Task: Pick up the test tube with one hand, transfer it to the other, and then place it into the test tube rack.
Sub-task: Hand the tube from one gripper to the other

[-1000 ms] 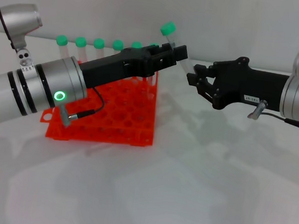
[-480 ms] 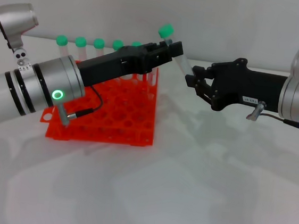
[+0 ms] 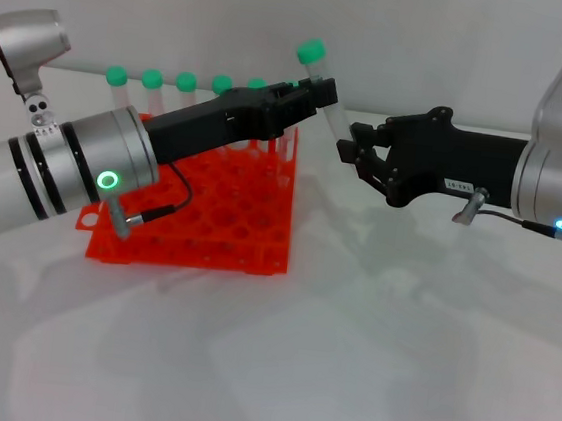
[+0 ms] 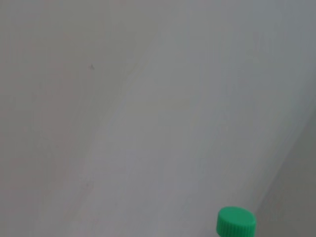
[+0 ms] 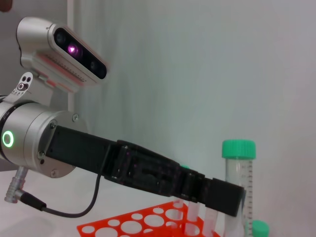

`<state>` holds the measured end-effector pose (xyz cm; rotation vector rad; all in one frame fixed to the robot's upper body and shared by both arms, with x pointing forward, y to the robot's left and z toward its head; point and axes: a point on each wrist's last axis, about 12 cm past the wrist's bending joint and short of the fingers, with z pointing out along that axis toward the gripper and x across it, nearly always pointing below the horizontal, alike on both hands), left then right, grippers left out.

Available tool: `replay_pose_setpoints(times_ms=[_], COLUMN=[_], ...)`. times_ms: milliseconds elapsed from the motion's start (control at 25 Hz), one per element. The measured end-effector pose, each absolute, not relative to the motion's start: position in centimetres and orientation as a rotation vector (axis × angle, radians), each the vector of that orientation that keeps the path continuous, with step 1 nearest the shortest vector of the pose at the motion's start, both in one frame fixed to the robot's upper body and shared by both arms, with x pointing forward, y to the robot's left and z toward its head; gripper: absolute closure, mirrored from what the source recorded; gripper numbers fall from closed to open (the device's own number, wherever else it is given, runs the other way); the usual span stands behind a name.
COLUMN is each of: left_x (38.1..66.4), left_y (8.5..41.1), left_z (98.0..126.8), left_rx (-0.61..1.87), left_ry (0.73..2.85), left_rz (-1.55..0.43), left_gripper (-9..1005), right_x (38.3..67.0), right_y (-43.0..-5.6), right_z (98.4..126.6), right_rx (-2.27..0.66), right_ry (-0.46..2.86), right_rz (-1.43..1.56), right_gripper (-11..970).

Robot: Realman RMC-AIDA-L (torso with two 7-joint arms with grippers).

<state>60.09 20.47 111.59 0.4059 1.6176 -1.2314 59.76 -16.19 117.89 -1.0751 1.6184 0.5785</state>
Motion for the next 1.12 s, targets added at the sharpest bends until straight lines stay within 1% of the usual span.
replay_pose_setpoints(times_ms=[40, 400, 840, 1120], left_x=[60.1, 60.0, 59.9, 59.9], left_y=[20.5, 20.6, 20.8, 21.7], left_z=[111.6, 111.6, 111.4, 110.9], left_rx=[0.404, 0.399, 0.412, 0.499], left_ry=[1.617, 1.612, 1.606, 1.579], left_rz=[-1.231, -1.228, -1.209, -1.053], left_gripper=[799, 799, 799, 799], right_x=[59.8, 59.8, 59.8, 59.8], right_y=[-16.2, -16.5, -17.1, -19.2], right_z=[117.9, 117.5, 117.4, 117.2], right_rx=[-1.075, -1.074, -1.044, -0.961], right_ry=[1.619, 1.636, 1.652, 1.680], right_rz=[0.580, 0.578, 0.583, 0.570], right_gripper=[785, 785, 638, 355])
